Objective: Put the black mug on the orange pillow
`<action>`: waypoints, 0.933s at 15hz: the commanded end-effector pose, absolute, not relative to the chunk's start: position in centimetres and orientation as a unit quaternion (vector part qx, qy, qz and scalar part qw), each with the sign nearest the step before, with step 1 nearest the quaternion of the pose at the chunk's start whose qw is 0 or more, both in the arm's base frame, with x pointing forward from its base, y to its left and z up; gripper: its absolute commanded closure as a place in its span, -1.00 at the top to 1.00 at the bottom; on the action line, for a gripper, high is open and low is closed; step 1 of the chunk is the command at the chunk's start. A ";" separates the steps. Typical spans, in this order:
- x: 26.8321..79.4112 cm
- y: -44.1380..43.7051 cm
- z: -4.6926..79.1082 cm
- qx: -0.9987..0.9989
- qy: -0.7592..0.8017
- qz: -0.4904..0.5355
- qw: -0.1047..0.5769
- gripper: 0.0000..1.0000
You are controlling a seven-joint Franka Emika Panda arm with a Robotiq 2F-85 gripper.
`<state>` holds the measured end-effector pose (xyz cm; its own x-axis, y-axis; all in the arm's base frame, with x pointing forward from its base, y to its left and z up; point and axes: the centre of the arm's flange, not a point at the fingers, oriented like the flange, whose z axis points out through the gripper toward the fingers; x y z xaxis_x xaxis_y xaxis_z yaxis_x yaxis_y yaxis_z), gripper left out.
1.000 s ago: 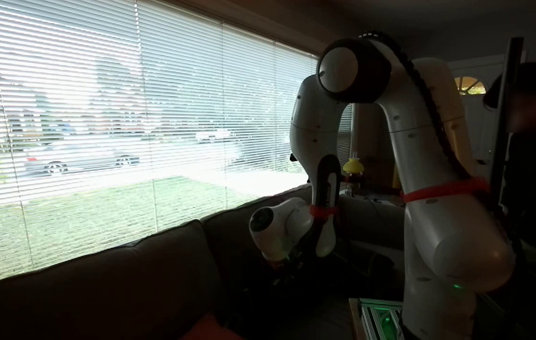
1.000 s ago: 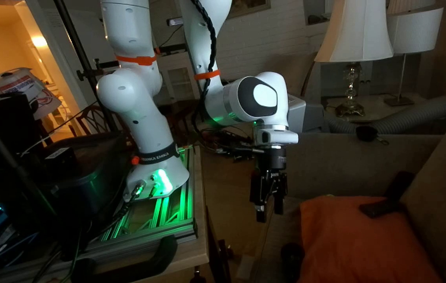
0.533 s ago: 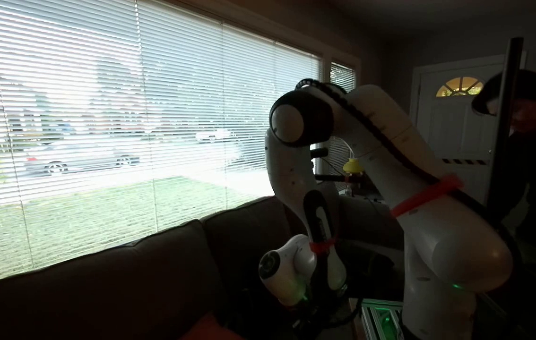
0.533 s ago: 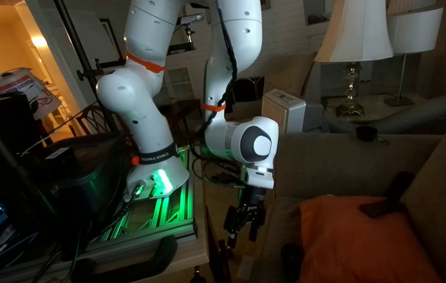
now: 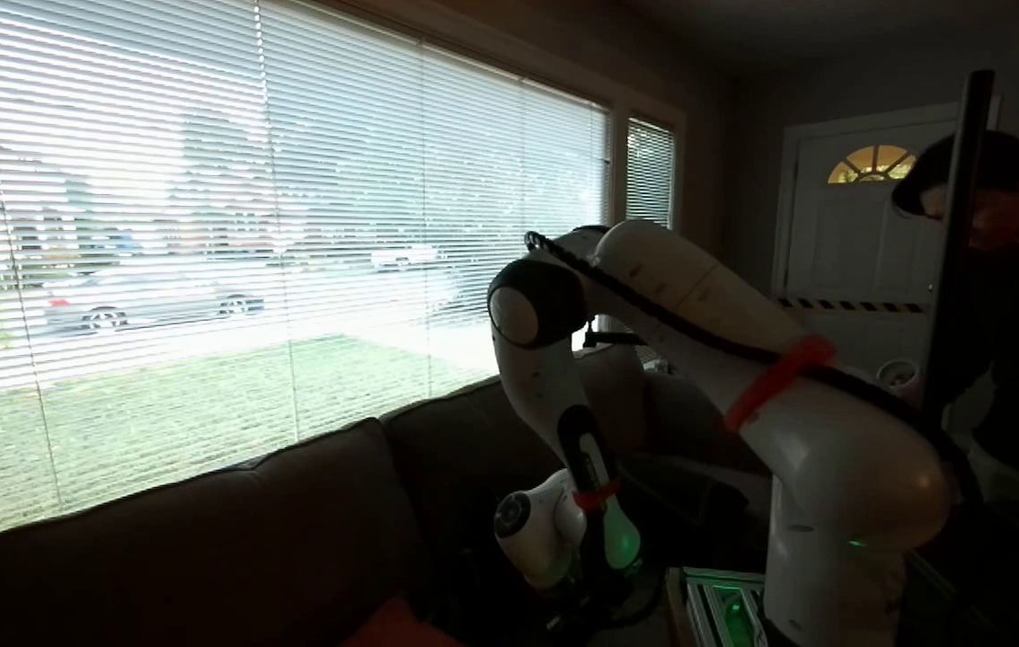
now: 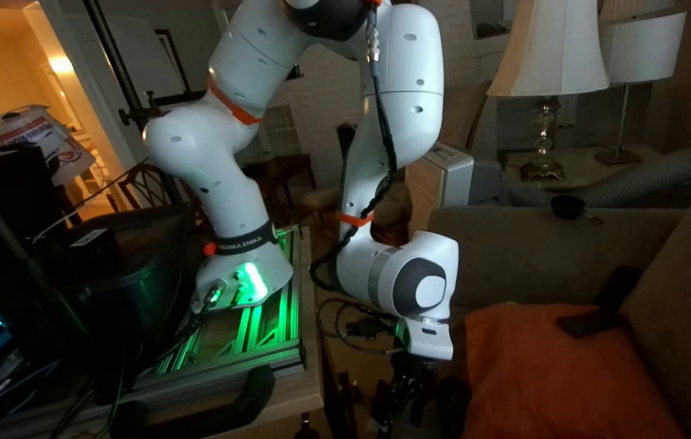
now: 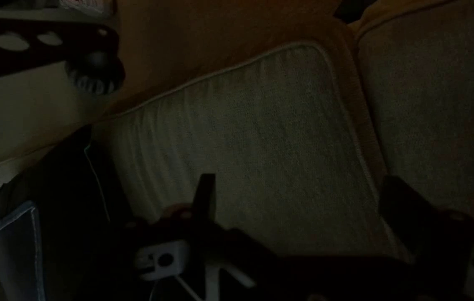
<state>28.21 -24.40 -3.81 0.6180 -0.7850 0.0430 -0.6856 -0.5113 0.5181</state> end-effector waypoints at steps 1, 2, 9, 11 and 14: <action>28.2 -24.3 -3.8 0.864 -0.425 -0.099 0.251 1.00; 28.2 -24.1 -3.7 0.865 -0.424 -0.099 0.251 1.00; 31.4 -23.8 -6.8 0.875 -0.442 -0.033 0.195 1.00; 33.0 -23.5 -8.1 0.875 -0.451 -0.019 0.174 1.00; 34.6 -21.7 -10.4 0.887 -0.438 -0.010 0.147 1.00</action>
<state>33.72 -23.22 -6.49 0.6074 -0.7871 0.1073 -0.7705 -0.5509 0.3206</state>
